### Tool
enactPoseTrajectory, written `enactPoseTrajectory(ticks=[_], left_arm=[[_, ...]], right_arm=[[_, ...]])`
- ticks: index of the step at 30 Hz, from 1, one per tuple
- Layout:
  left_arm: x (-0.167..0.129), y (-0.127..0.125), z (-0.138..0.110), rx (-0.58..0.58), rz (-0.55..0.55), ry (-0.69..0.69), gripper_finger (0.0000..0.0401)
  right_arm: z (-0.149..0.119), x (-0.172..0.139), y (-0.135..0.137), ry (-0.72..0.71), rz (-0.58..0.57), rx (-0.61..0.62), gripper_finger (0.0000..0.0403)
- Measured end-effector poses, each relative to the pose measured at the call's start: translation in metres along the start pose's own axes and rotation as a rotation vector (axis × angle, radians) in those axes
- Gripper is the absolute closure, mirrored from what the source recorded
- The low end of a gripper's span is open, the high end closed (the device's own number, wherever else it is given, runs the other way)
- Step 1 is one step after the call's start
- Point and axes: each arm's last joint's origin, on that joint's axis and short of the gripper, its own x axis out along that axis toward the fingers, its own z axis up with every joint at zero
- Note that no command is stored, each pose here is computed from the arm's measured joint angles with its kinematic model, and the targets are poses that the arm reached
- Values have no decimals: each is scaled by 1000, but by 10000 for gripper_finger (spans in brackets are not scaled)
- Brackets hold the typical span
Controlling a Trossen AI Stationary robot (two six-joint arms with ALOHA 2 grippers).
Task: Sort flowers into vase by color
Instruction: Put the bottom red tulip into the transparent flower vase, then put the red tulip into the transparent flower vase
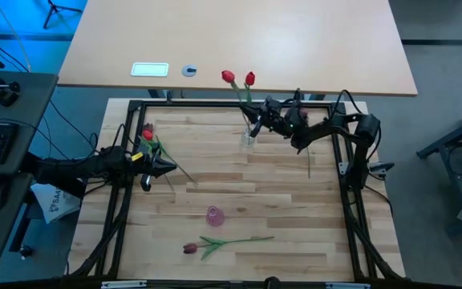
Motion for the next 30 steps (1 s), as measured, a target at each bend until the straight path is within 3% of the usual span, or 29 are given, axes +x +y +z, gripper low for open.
enactPoseTrajectory(ticks=[8,22,30], left_arm=[[0,0,0,0,0,0,401],[0,0,0,0,0,0,401],[0,0,0,0,0,0,401]], right_arm=[[-7,0,-2,68,-19,55,390],[-13,-2,-3,177,48,90,194],[11,-6,0,291,59,-35,152]])
